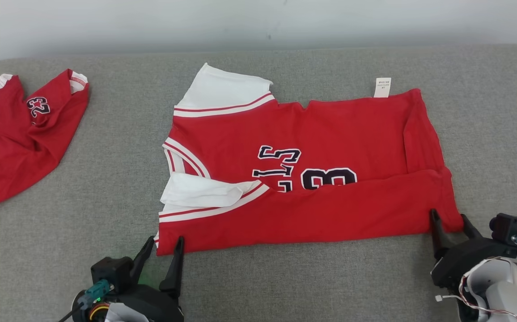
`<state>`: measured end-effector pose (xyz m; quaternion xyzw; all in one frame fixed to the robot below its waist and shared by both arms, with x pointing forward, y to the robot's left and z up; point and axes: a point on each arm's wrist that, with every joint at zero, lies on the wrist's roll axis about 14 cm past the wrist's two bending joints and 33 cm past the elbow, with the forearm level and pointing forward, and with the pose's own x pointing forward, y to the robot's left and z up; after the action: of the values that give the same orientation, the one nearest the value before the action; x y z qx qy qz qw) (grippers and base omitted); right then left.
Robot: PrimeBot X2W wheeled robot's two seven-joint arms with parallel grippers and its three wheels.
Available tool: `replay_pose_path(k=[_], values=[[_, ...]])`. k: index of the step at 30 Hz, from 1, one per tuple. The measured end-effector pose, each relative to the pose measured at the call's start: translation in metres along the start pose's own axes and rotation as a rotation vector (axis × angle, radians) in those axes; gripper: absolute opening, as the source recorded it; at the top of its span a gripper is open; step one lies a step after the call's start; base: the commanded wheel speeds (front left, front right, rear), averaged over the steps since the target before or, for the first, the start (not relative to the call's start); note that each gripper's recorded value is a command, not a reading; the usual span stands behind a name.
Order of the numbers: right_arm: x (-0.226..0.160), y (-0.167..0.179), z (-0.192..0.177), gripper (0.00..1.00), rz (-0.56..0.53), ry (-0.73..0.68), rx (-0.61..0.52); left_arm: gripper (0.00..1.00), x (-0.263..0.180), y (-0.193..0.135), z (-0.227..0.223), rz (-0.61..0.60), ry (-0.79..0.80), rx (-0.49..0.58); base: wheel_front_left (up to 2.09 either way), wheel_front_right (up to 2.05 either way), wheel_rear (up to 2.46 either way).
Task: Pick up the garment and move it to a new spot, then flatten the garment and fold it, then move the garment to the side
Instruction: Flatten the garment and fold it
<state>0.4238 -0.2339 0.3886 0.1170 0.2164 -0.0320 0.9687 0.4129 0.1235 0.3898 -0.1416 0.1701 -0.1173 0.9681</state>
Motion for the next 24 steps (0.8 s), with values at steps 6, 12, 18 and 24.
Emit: replay_pose_path(k=[6, 12, 18, 24], values=[[0.007, 0.01, -0.004, 0.0, 0.015, 0.011, 0.006, 0.0, 0.006, 0.001, -0.003, 0.001, 0.02, 0.001, 0.0, 0.0, 0.0], [0.003, 0.023, 0.001, 0.0, 0.047, -0.029, 0.037, 0.0, 0.0, 0.005, 0.005, 0.017, -0.005, -0.003, 0.0, 0.0, 0.0], [-0.011, 0.034, -0.003, 0.0, 0.08, -0.044, 0.069, 0.0, -0.023, 0.016, 0.01, 0.063, -0.042, -0.022, 0.0, 0.0, 0.0], [-0.033, 0.033, -0.012, 0.0, 0.101, -0.044, 0.079, 0.0, -0.057, 0.016, -0.003, 0.095, -0.054, -0.038, 0.0, 0.0, 0.0]])
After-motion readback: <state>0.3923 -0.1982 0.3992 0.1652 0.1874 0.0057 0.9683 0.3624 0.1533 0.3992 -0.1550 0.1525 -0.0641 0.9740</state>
